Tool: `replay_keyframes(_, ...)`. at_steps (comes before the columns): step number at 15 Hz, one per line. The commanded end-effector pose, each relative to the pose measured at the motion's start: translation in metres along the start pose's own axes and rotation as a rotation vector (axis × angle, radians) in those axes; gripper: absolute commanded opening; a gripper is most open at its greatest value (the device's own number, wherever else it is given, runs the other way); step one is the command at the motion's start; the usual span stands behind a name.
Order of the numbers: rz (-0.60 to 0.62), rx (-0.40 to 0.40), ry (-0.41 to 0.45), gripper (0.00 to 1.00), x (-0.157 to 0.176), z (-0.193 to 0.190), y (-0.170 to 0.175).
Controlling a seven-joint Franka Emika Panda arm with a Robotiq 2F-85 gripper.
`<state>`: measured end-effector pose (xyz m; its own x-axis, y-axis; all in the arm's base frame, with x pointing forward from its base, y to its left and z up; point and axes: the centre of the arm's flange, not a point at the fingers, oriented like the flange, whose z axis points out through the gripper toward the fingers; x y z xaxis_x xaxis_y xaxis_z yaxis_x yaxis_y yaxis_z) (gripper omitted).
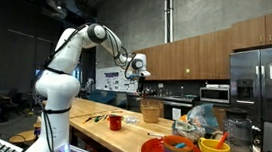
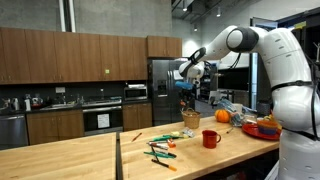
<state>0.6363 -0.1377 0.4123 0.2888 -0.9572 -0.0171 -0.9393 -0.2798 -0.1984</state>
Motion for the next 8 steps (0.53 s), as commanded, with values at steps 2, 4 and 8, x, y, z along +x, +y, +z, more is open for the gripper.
replay_keyframes(2,-0.072,-0.013,-0.031,0.08,-0.055,-0.007,0.011)
replay_keyframes(4,-0.095,-0.045,-0.063,0.08,-0.074,0.010,0.014)
replay_keyframes(8,-0.134,-0.089,-0.107,0.08,-0.110,0.061,0.033)
